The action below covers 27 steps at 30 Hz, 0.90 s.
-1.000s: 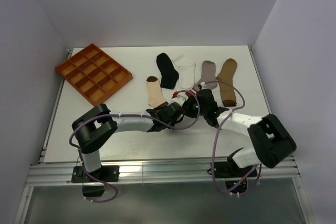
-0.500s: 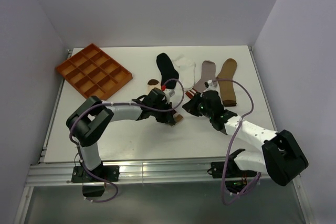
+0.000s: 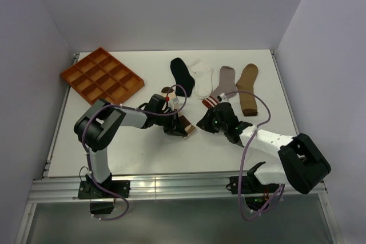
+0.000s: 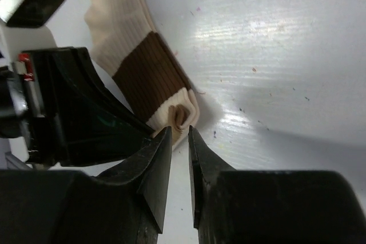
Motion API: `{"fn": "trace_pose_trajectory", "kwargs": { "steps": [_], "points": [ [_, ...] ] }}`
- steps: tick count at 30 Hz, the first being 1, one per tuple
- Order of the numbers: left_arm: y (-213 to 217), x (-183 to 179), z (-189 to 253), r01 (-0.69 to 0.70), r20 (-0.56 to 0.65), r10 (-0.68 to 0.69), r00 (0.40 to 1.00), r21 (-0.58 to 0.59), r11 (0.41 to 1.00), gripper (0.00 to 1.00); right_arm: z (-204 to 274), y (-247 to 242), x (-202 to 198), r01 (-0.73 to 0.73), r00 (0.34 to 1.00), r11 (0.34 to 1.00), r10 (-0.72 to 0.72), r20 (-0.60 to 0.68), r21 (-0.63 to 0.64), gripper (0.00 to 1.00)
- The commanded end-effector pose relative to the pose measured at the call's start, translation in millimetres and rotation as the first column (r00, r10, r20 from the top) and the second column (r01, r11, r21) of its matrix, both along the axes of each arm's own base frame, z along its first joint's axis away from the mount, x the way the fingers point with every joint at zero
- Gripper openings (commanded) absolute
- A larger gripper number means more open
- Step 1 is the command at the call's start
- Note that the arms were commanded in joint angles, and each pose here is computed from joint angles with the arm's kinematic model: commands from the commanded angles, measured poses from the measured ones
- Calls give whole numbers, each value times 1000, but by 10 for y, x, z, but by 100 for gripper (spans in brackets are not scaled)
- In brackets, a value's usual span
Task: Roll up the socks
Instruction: Roll the sock at the center of the board.
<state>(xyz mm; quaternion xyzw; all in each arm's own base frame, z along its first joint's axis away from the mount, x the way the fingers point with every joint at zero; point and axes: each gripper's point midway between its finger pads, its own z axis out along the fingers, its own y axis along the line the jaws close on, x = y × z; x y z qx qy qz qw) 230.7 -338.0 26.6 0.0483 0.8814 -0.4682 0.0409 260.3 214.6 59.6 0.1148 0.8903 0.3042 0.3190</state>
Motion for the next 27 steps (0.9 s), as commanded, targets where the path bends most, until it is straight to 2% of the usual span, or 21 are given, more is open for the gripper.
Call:
{"fn": "trace_pose_trajectory", "kwargs": {
  "steps": [1,5,8,17,27],
  "points": [
    [77,-42,-160,-19,-66,21,998,27,999,0,-119,2,-49,17,999,999,-19,-49,-40,27],
    [85,-23,-163,-23,-61,25,998,30,999,0,-178,43,-84,49,993,998,-54,-101,-43,31],
    [94,-6,-183,-28,-56,30,998,44,999,0,-155,102,-68,82,989,996,-84,-125,-22,38],
    [109,-3,-228,-35,-60,39,997,59,998,0,39,132,32,165,980,986,-166,-111,-18,40],
    [122,33,-240,-50,-46,54,997,76,996,0,-89,234,25,147,971,988,-154,-182,-53,43]
  ]
}}
